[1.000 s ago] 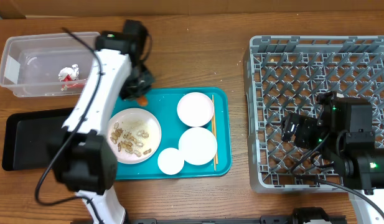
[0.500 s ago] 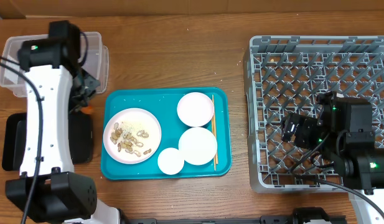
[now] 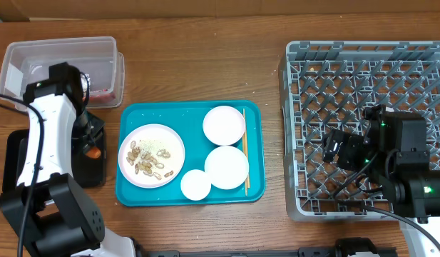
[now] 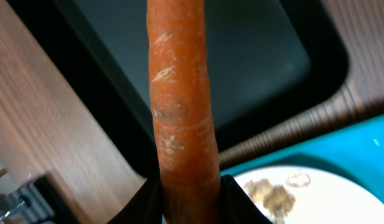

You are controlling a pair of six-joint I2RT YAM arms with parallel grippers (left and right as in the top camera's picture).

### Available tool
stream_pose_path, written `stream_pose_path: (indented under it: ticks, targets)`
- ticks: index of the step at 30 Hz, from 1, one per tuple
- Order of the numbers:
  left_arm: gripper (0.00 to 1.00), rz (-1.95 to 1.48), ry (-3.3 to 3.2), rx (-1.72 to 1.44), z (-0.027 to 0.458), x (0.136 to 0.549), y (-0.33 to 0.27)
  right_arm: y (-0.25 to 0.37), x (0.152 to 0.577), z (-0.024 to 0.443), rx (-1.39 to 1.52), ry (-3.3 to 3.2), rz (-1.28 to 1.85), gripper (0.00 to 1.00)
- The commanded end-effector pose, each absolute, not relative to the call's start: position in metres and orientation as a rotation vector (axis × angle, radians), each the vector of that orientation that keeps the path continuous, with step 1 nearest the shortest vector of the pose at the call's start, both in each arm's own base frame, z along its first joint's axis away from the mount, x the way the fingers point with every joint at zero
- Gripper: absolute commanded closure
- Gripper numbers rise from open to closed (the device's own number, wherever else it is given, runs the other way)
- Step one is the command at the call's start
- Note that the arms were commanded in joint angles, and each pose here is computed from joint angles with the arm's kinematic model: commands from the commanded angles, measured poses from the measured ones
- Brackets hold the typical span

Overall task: Sort waste into correct bins and load items into the dishwasher
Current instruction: 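Carry the carrot left and release it onto the black tray, then grasp the white cup on the teal tray with the left gripper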

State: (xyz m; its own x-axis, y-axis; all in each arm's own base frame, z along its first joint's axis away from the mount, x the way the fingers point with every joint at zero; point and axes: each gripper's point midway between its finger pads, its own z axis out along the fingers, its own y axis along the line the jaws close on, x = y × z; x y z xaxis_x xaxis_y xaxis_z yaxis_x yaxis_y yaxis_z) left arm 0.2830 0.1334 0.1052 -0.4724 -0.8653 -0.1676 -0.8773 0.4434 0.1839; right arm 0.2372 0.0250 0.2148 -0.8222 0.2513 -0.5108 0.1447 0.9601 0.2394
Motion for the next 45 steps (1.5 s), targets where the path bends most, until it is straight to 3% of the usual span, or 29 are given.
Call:
stream_pose_path:
  ticks: [1,11,20,27,34,38,45]
  targets:
    - [0.87,0.408,2.612,-1.576,0.097,0.279,0.149,0.023,0.241,0.226,0.27,2.514,0.244,0.0]
    - [0.73,0.397,2.601,-1.545,0.059,0.292,0.161,0.023,0.241,0.226,0.271,2.514,0.245,0.0]
    - [0.42,0.403,2.687,-1.488,0.05,0.291,0.159,0.023,0.241,0.226,0.271,2.514,0.245,0.0]
    - [0.43,0.132,2.824,-1.326,0.08,0.309,0.127,0.023,0.241,0.226,0.27,2.514,0.245,0.0]
    - [0.42,-0.246,2.959,-0.88,0.117,0.329,0.052,0.026,0.241,0.226,0.264,2.514,0.265,0.0]
    - [0.42,-0.459,3.079,-0.577,0.124,0.319,-0.009,0.026,0.242,0.226,0.265,2.516,0.265,0.0]
    - [0.46,-0.307,3.303,-0.189,0.12,0.275,-0.074,0.026,0.246,0.216,0.273,2.561,0.26,0.0]
